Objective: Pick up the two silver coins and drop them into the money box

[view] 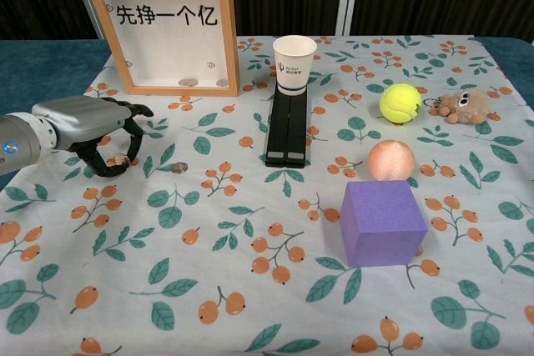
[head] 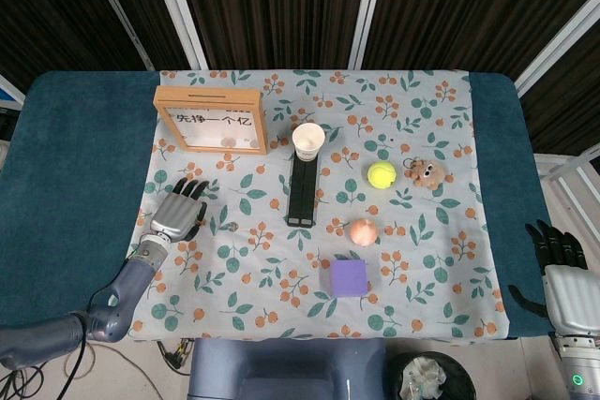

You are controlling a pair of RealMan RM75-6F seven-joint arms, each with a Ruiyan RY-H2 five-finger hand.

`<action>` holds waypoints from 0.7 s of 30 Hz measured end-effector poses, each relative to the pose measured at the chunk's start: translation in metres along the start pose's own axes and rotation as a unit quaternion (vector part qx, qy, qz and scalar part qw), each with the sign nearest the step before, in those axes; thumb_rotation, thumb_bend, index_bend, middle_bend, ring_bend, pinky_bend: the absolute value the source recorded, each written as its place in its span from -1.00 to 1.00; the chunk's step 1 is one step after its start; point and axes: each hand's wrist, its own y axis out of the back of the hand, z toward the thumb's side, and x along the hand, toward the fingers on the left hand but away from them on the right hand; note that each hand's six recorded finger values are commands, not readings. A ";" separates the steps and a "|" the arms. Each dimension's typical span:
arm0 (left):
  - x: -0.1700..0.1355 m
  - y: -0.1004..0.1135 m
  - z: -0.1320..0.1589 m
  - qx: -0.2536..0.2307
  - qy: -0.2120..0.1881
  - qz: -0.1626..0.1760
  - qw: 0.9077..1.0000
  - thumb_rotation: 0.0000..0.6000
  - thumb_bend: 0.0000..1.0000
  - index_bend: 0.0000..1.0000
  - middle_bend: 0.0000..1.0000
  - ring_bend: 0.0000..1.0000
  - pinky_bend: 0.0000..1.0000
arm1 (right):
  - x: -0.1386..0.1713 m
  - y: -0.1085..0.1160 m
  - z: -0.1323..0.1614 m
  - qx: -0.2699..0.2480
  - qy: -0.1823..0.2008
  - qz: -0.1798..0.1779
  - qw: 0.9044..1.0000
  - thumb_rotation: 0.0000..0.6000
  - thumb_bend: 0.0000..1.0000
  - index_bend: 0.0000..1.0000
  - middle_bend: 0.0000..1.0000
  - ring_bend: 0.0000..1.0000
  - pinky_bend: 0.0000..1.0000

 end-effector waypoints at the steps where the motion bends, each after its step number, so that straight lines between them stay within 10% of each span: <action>1: 0.000 0.000 0.000 -0.001 0.000 0.000 1.000 1.00 -0.22 0.12 -1.00 -1.00 -1.00 | 0.000 0.000 0.000 0.000 0.000 0.001 1.000 1.00 -0.48 -1.00 -1.00 -1.00 -1.00; 21: -0.002 0.004 -0.008 -0.028 0.010 0.010 1.000 1.00 0.05 0.32 -0.93 -1.00 -1.00 | 0.000 0.000 -0.001 -0.001 -0.005 0.004 1.000 1.00 -0.48 -1.00 -1.00 -1.00 -1.00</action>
